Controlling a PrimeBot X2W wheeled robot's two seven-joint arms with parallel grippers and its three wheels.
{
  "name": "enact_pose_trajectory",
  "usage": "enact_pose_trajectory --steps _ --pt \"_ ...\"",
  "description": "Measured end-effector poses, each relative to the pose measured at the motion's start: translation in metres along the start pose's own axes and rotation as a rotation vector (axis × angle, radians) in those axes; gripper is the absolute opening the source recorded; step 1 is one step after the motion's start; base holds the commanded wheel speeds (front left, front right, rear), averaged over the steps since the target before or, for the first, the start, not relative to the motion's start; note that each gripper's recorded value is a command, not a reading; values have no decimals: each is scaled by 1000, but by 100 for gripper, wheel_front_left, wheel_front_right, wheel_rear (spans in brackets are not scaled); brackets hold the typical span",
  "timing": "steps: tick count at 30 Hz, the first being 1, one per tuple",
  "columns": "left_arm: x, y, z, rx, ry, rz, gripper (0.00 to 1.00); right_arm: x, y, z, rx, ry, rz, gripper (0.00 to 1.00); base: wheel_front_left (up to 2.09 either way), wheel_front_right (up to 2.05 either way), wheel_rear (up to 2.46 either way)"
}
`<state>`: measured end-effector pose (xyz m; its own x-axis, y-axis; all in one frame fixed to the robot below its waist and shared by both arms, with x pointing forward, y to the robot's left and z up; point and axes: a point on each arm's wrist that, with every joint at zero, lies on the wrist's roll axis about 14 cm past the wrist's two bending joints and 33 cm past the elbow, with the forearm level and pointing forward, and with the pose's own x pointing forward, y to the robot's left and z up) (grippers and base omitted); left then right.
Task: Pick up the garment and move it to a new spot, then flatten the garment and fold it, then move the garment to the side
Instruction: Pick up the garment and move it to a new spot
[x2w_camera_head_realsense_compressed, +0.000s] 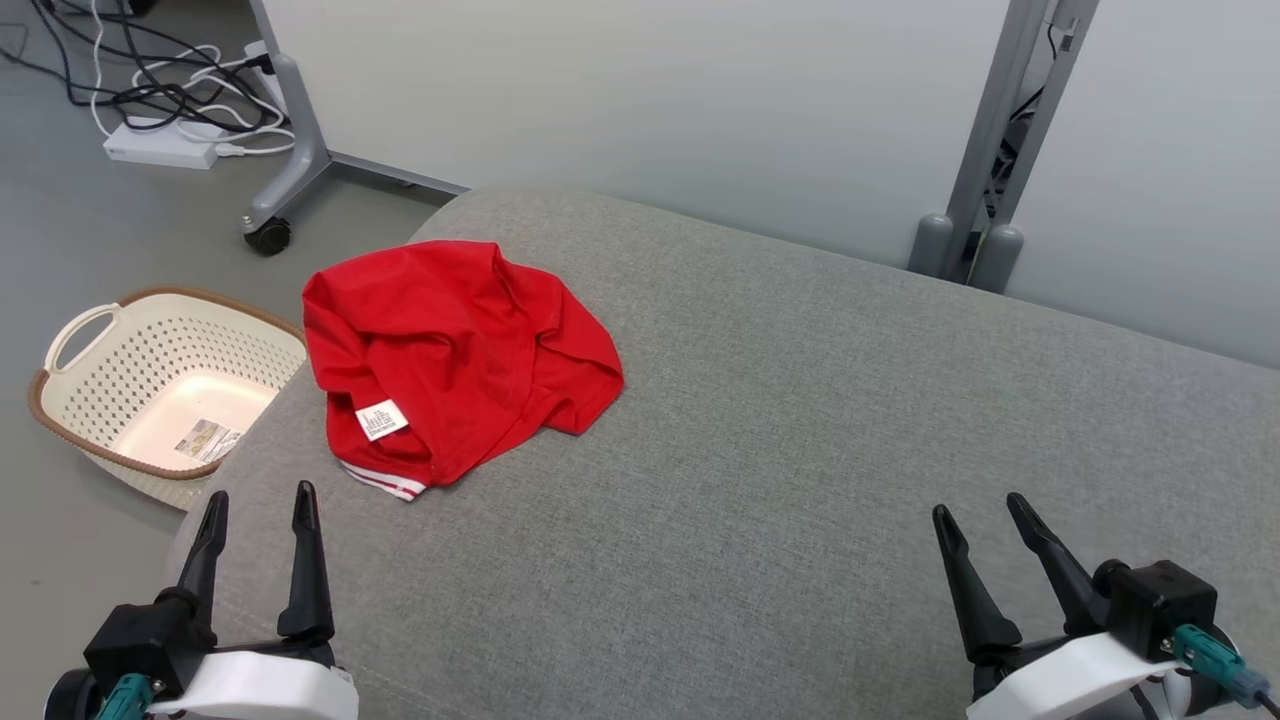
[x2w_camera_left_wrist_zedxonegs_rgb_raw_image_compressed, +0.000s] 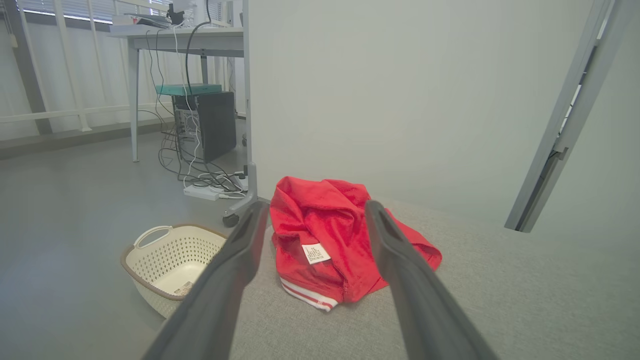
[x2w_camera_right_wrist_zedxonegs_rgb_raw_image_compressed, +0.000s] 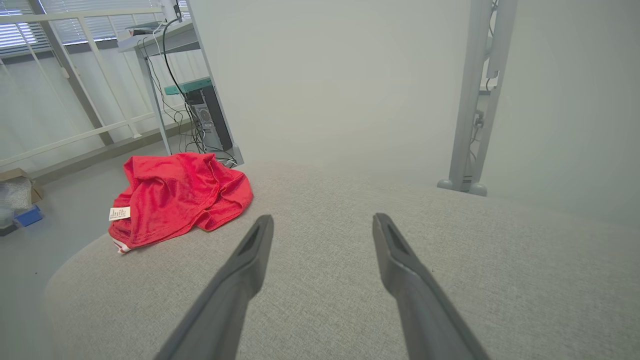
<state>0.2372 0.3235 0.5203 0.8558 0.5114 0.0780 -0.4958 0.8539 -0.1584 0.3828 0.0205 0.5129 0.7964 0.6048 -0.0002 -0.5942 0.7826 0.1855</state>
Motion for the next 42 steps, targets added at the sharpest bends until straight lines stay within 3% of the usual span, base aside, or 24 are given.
enact_pose_trajectory --steps 20,23,28,32,37,42 --pt "7 -9 5 -19 -15 -9 100 5 0 -4 8 9 6 100 0 0 0" --pt "21 -15 35 -21 -108 -27 100 7 -1 -5 11 7 6 100 0 0 0" --pt "59 -31 123 43 -360 -97 100 16 -2 0 8 -7 13 100 0 0 0" --pt "89 -49 169 76 -456 -150 100 20 -7 -2 6 -5 6 100 0 0 0" --pt "138 -71 166 73 -364 -204 100 23 -21 -5 10 -5 -21 100 0 0 0" --pt "180 -80 115 87 -146 -225 100 27 -33 -13 19 10 -44 100 0 0 0"
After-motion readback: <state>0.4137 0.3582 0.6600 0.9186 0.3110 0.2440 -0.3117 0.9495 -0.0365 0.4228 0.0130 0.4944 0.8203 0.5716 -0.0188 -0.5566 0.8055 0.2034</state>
